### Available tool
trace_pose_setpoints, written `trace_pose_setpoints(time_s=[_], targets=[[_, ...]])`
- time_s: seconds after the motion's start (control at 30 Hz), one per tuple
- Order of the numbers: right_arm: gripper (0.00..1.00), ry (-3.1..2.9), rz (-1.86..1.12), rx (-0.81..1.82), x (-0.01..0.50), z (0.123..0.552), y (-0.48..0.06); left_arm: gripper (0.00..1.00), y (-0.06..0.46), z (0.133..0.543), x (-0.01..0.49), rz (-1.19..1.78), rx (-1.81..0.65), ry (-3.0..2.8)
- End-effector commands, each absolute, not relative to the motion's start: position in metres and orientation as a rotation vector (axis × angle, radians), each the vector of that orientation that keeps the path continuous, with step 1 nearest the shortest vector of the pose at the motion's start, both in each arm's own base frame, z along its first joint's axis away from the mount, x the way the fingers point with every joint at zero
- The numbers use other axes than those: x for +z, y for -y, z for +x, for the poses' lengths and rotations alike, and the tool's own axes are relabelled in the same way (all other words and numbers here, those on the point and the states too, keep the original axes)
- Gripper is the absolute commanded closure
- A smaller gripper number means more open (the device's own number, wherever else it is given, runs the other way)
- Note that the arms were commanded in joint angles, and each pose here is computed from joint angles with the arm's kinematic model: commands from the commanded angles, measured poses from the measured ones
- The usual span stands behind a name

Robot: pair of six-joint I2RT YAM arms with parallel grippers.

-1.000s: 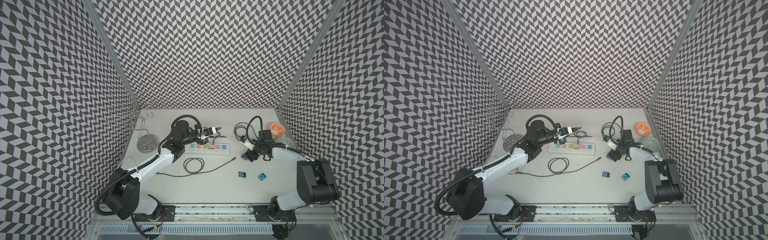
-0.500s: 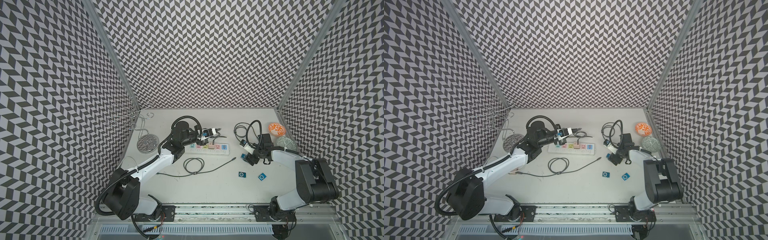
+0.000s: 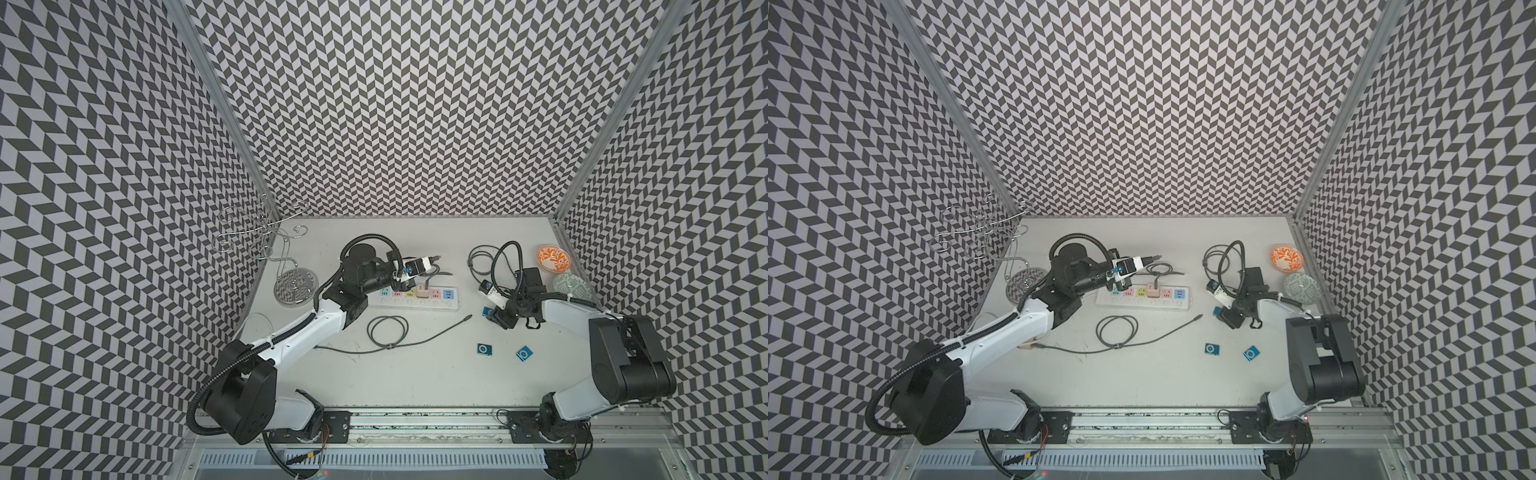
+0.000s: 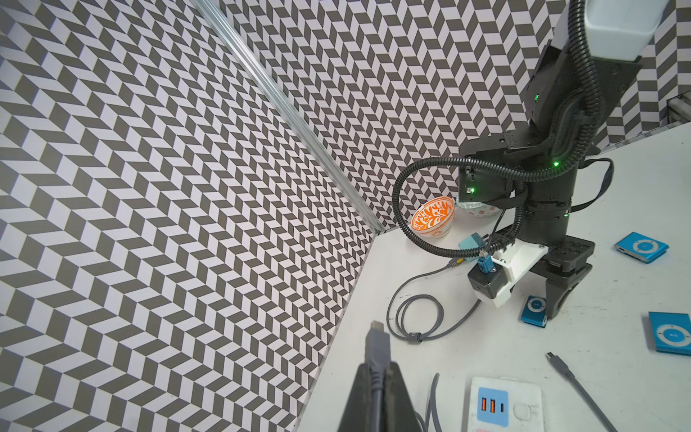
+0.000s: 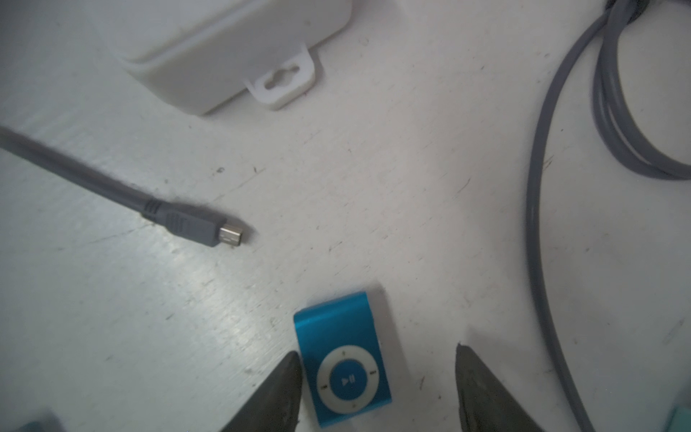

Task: Charge mp3
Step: Pick up the MP3 player from the center of the board.

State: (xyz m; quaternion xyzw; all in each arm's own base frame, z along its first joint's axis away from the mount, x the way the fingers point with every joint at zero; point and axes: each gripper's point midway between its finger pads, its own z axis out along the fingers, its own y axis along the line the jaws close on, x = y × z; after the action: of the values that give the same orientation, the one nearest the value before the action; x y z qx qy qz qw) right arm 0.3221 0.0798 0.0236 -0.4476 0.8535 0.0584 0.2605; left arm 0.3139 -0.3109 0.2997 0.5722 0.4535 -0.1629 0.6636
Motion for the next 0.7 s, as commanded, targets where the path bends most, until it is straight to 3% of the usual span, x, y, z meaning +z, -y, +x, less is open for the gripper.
trace_pose_setpoints(time_s=[0.0, 0.2, 0.67], targets=[[0.38, -2.327, -1.251, 0.208, 0.016, 0.308, -0.082, 1.00, 0.308, 0.310, 0.312, 1.278, -0.343, -0.975], [0.54, -2.301, -1.253, 0.224, 0.021, 0.305, -0.085, 1.00, 0.309, 0.310, 0.313, 1.277, -0.347, -0.973], [0.68, -2.275, -1.246, 0.263, 0.029, 0.303, -0.093, 1.00, 0.310, 0.310, 0.314, 1.279, -0.357, -0.970]])
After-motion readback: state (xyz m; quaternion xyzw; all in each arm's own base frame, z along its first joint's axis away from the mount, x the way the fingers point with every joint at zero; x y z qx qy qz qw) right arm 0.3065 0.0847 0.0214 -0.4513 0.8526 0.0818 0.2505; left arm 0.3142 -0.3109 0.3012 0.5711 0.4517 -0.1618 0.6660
